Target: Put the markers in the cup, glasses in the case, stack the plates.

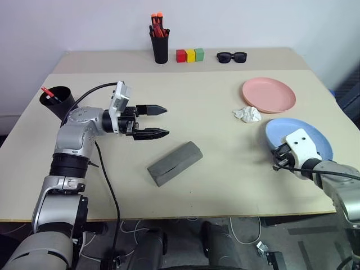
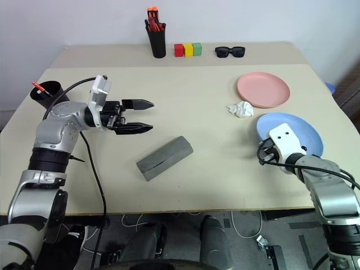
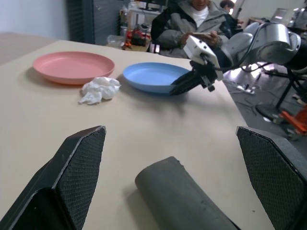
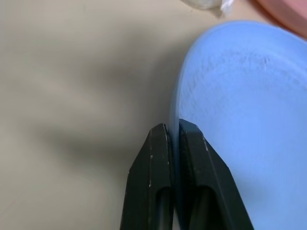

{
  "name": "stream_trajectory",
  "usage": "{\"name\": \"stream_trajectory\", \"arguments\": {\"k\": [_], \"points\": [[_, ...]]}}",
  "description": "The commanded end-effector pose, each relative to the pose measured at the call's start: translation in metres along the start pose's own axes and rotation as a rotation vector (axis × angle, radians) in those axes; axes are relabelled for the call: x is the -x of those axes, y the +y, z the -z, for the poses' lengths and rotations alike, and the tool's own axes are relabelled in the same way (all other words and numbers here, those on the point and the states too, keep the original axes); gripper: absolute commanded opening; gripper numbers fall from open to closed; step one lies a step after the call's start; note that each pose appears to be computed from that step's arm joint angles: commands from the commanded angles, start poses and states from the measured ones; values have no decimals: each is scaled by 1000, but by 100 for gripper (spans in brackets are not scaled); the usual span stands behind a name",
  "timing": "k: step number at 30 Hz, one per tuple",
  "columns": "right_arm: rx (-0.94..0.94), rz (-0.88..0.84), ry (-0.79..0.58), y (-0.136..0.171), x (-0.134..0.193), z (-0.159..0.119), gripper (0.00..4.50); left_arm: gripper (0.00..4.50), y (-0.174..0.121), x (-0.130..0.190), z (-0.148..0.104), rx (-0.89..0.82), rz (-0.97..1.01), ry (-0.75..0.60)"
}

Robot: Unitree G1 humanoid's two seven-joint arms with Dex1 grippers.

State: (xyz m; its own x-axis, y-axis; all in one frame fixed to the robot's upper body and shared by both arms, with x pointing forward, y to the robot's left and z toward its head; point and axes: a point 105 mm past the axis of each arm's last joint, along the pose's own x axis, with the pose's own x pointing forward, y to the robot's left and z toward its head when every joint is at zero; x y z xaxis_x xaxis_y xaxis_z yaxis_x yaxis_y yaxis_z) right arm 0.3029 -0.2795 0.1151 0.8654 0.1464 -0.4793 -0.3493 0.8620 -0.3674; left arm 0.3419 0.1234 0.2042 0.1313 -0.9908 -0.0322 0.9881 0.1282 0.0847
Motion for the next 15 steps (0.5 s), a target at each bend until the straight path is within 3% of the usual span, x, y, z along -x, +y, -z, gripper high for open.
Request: {"name": "stream_trajectory", "arguments": {"k": [1, 7, 11, 15], "points": [[43, 56, -35, -28, 12, -19, 7, 450, 8, 11, -13, -33, -72, -48], [127, 197, -131, -76, 16, -69, 7, 450, 15, 12, -24, -32, -139, -133], [249, 252, -185, -88, -15, -97, 7, 450, 16, 8, -25, -56, -168, -155], [253, 202, -257, -79, -58, -120, 7, 450, 14, 7, -26, -45, -184, -167]]}}
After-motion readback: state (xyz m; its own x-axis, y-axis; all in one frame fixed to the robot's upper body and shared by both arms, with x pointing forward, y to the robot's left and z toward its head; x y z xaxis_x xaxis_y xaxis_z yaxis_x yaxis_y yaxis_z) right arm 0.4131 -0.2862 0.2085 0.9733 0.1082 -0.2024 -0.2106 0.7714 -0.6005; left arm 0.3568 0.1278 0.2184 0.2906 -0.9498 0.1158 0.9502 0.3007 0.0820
